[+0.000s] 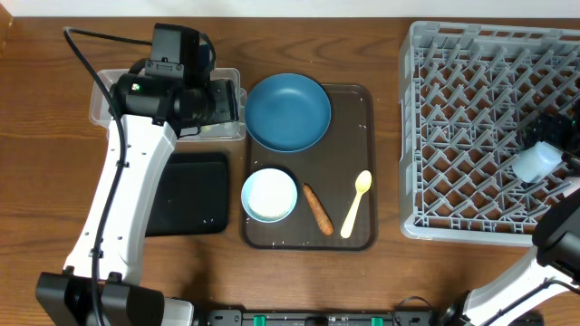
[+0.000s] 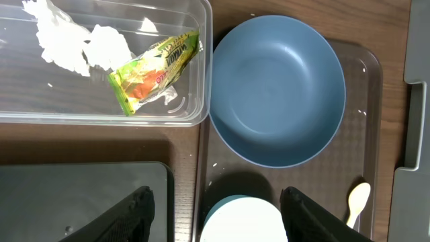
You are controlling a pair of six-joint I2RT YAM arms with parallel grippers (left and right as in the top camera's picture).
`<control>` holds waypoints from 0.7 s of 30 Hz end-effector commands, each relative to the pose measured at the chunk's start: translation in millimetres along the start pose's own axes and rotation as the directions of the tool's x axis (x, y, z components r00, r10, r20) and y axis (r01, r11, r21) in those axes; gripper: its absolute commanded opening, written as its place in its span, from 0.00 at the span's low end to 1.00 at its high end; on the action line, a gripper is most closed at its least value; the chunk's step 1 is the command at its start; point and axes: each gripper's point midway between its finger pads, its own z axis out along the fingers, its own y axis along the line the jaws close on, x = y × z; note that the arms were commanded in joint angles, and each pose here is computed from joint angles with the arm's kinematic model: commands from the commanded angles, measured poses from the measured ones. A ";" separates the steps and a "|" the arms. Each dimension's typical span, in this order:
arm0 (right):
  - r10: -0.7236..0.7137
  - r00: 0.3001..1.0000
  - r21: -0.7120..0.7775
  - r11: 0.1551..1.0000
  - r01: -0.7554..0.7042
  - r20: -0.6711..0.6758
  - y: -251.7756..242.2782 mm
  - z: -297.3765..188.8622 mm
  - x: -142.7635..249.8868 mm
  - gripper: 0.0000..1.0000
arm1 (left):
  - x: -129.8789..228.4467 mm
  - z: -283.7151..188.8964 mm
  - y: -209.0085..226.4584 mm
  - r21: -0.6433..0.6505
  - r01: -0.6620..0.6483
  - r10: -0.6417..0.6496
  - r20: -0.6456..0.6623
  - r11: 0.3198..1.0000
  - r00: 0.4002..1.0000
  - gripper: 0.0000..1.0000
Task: Sort waste into correct bins and load items into the dishwasher rack
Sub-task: 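Place the light-blue cup into the grey dish rack with the right gripper, then reach the right gripper to the blue plate and grasp its rim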
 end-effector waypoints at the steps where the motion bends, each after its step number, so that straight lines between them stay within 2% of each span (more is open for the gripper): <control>1: 0.011 1.000 -0.041 0.999 -0.012 -0.016 5.8 1.3 2.7 0.99 | 0.5 1.6 4.4 -0.019 -0.014 0.014 -0.004 1.000 1.000 0.63; 7: -0.009 0.999 -0.069 0.998 0.012 0.050 17.6 -19.3 -1.1 0.99 | 2.1 1.6 4.9 -0.021 -0.014 0.013 -0.010 1.000 1.000 0.67; 12: -0.111 0.966 -0.137 0.980 0.146 0.233 56.5 -65.6 -10.5 0.99 | 2.1 1.6 5.0 -0.021 -0.013 0.013 -0.011 1.000 1.000 0.67; 17: -0.255 0.867 -0.303 0.863 0.404 0.429 138.6 -114.0 -6.7 0.99 | 2.4 1.6 5.0 -0.021 -0.013 0.013 -0.012 1.000 1.000 0.68; 21: -0.321 0.808 -0.388 0.750 0.536 0.495 196.5 -128.7 6.9 0.99 | 5.2 1.5 5.9 -0.025 -0.012 0.011 -0.023 1.000 1.000 0.68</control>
